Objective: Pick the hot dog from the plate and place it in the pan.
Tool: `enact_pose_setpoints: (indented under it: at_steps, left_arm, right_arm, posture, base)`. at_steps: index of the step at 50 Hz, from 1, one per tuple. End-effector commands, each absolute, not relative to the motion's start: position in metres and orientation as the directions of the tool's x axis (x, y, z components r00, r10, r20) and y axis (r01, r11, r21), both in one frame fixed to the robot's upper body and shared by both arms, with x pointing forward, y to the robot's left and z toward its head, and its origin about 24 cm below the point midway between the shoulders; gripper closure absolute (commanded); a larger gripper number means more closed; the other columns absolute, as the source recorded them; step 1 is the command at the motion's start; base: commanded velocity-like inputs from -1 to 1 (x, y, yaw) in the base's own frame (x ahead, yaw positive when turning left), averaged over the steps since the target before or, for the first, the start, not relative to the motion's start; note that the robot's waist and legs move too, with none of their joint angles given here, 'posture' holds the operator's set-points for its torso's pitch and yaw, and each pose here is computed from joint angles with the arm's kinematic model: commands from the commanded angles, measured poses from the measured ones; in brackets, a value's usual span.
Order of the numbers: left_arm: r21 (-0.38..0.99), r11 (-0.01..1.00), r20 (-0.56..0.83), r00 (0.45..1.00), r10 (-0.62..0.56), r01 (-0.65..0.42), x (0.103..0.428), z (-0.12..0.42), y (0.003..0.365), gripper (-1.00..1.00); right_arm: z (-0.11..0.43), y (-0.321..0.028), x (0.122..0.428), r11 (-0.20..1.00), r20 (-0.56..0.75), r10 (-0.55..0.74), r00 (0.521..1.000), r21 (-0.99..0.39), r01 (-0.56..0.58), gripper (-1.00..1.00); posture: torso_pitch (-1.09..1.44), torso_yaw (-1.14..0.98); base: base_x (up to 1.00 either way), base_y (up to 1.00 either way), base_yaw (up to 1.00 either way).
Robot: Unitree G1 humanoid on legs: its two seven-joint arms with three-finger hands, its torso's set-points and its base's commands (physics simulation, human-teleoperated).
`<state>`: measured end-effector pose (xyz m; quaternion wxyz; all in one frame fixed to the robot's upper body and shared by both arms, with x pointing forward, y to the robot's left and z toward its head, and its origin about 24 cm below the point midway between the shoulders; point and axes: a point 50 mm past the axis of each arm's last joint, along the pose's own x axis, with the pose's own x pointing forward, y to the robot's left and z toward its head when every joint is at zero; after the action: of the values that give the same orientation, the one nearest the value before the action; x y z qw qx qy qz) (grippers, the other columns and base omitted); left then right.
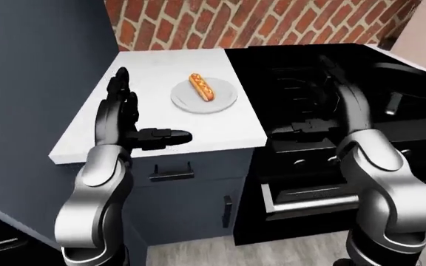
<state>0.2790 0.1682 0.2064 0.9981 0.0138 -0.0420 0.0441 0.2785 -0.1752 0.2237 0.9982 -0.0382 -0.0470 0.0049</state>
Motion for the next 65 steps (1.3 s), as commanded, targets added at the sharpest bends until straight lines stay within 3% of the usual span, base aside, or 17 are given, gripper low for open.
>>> enact_pose_setpoints:
  at_steps: [1, 52, 65]
  left_arm:
    - [0.021, 0.998, 0.160, 0.985, 0.058, -0.063, 0.277, 0.220, 0.163, -1.00]
    - [0.024, 0.998, 0.164, 0.985, 0.054, -0.058, 0.274, 0.222, 0.162, -1.00]
    - [0.117, 0.993, 0.168, 0.986, -0.011, -0.008, 0.307, 0.241, 0.160, -1.00]
  right_arm:
    - [0.237, -0.179, 0.275, 0.996, 0.165, -0.010, 0.986, -0.083, 0.024, -1.00]
    - [0.236, -0.179, 0.273, 0.997, 0.146, -0.026, 0.989, -0.063, 0.035, -1.00]
    - [0.242, -0.176, 0.279, 0.997, 0.148, -0.009, 0.989, -0.075, 0.021, -1.00]
  posture:
    - [0.00, 0.00]
    - [0.00, 0.00]
    - [0.00, 0.00]
  base:
    - [0.28, 0.00, 0.00]
    - [0.07, 0.00, 0.00]
    - [0.00, 0.00, 0.00]
